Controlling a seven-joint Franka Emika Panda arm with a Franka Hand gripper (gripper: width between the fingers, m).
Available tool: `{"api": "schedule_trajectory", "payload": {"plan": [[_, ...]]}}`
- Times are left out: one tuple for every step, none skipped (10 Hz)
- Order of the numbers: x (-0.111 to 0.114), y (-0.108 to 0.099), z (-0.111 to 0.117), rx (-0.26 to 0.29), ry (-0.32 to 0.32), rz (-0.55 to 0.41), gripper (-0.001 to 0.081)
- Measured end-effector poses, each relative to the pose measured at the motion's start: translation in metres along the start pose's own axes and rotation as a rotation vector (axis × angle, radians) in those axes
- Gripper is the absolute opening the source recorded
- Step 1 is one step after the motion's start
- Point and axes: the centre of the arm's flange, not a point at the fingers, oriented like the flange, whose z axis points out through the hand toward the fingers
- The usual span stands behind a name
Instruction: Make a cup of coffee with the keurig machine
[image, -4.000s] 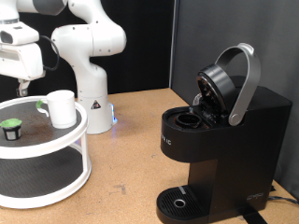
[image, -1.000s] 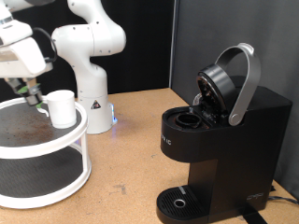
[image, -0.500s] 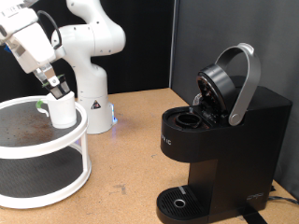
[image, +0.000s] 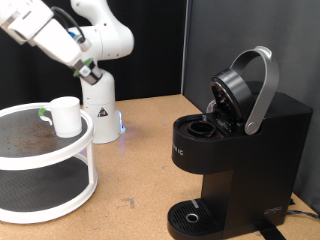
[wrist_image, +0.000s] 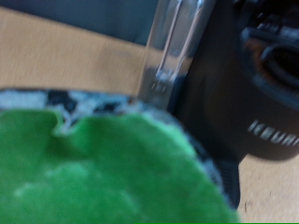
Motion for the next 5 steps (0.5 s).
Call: {"api": "schedule_trajectory", "payload": {"plan": [[0.016, 0.001, 0.002, 0.008, 0.022, 0.033, 0.0460], [0.031, 0.002, 0.004, 0.000, 0.034, 0.053, 0.0460], [0.046, 0.004, 0.007, -0.033, 0.038, 0.068, 0.0460], [0.053, 0.006, 0.010, -0.054, 0.032, 0.082, 0.0460], [0.051, 0.006, 0.010, -0.045, 0.031, 0.083, 0.0460]]}}
